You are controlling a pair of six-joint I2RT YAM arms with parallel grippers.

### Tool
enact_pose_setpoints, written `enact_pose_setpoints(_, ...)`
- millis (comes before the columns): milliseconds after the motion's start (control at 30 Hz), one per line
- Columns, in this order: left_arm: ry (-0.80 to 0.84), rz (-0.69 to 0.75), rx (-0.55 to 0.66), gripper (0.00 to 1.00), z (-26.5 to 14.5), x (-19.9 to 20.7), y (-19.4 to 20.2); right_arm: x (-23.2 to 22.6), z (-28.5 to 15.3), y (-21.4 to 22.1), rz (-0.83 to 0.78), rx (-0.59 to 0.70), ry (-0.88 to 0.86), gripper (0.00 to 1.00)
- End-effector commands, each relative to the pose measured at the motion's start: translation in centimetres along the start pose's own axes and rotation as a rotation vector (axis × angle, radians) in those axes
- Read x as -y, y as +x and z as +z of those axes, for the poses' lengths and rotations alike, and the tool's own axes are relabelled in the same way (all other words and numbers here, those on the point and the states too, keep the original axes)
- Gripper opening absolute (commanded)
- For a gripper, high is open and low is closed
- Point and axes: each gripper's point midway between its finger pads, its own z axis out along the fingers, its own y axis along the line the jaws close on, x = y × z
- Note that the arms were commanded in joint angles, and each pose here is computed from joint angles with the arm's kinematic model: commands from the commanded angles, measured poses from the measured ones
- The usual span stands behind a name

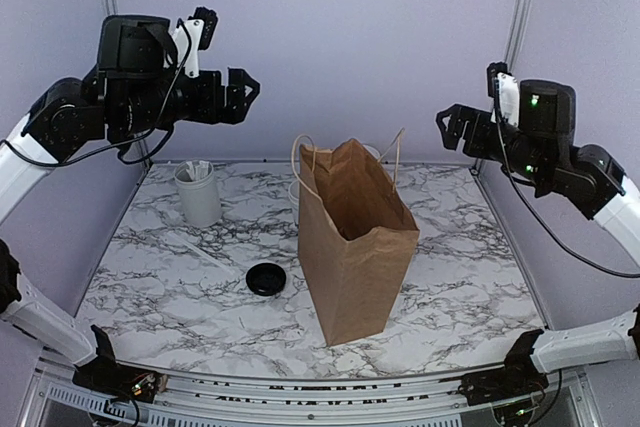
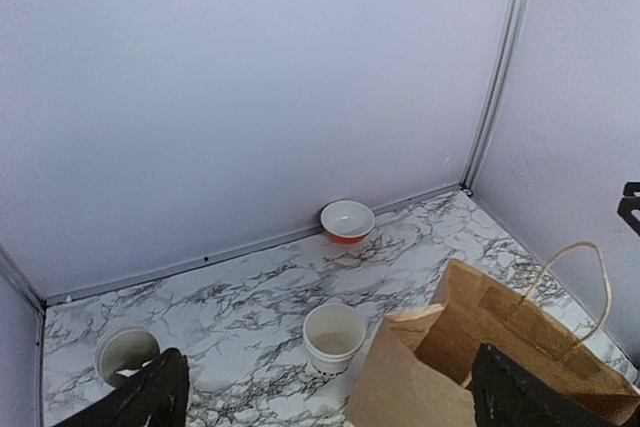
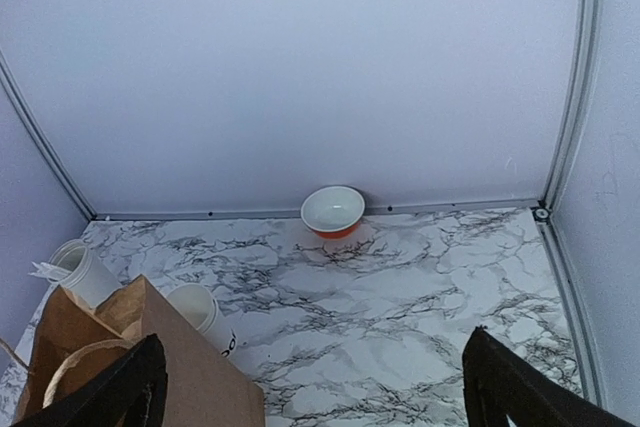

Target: Pack the takeout coffee

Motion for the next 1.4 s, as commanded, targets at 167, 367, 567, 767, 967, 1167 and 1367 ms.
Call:
enact_pose_setpoints(167,-0.090,-0.247,-0.012,0.99,0.0,-8.2,5.3,6.3,3.3,1.3,0.077,0.044,0.104,1.00)
enact_pose_setpoints(367,-0.164,-0.375,-0.090,0.99,1.6,-13.7,11.8,11.3,7.3,7.5,0.138,-0.090,0.101,1.00)
enact_pose_setpoints(567,-0.257,-0.476,-0.171,0.99,2.3,-18.0,19.7,17.0,8.3,11.3,0.175,-0.045,0.183,1.00)
enact_pose_setpoints(767,-0.278,-0.596,-0.234,0.99,2.7,-19.8,27.3,20.6,7.7,12.6,0.061,0.078,0.346,1.00)
enact_pose_setpoints(967,-0.337,-0.660,-0.242,0.99,2.7,-20.7,31.3,23.5,8.2,14.9,-0.043,0.103,0.487,1.00)
enact_pose_setpoints(1167,-0.441,-0.642,-0.215,0.99,2.0,-22.4,32.6,25.2,8.0,17.1,-0.135,0.209,0.552,1.00)
enact_pose_setpoints(1367,-0.521,-0.602,-0.175,0.99,1.3,-23.9,32.2,24.8,7.4,19.3,-0.199,0.275,0.510,1.00)
